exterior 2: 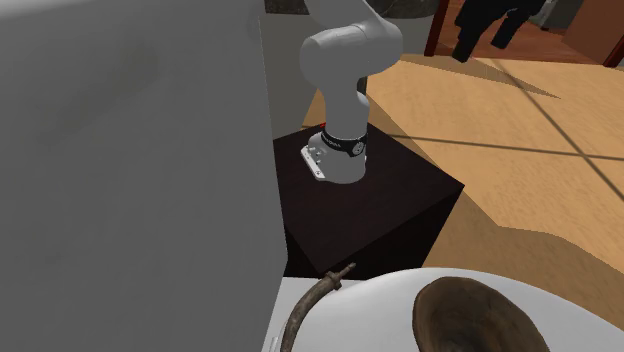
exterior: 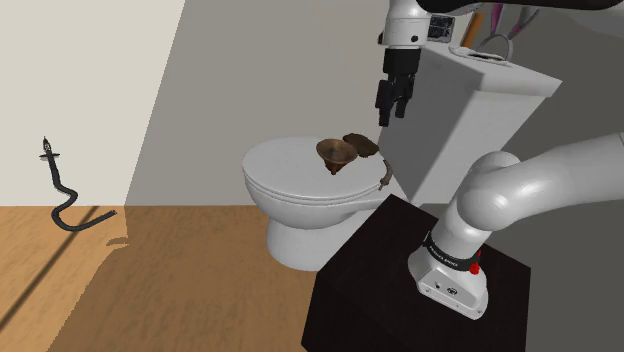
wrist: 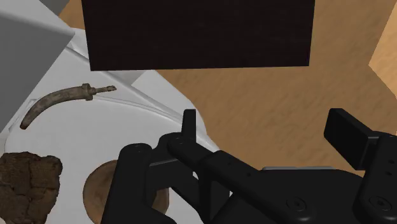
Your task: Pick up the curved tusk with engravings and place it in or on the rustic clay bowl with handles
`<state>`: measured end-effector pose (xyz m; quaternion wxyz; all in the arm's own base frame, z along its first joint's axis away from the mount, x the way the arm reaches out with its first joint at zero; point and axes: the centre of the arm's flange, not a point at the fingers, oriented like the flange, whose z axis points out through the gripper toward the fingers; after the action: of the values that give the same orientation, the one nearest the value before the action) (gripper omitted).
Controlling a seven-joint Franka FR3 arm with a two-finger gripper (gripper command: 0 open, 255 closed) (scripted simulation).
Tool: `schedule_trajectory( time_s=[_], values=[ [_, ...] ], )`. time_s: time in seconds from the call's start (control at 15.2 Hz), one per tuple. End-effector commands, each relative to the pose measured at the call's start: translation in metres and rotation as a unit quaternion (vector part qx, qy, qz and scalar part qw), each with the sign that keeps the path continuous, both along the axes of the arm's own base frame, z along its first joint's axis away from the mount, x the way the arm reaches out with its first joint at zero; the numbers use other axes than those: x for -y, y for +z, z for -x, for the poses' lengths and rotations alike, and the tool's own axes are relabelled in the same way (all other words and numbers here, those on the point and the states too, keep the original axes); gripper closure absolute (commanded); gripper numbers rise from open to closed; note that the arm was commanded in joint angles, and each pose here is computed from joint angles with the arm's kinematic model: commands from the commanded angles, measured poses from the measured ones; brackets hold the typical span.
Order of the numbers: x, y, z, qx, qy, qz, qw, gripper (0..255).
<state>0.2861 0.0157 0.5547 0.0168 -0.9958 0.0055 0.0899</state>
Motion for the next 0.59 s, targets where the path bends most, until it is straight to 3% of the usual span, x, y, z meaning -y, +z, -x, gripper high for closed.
schedule_trajectory(
  time_s=[0.0,0.26,0.53],
  values=[
    [0.0,0.0,0.0,0.0,0.0,0.0,1.0,0],
    [0.027,-0.039,-0.02,0.007,-0.072,0.012,0.9973,0],
    [0.057,-0.077,-0.036,0.014,-0.144,0.024,0.9891,0]
  ],
)
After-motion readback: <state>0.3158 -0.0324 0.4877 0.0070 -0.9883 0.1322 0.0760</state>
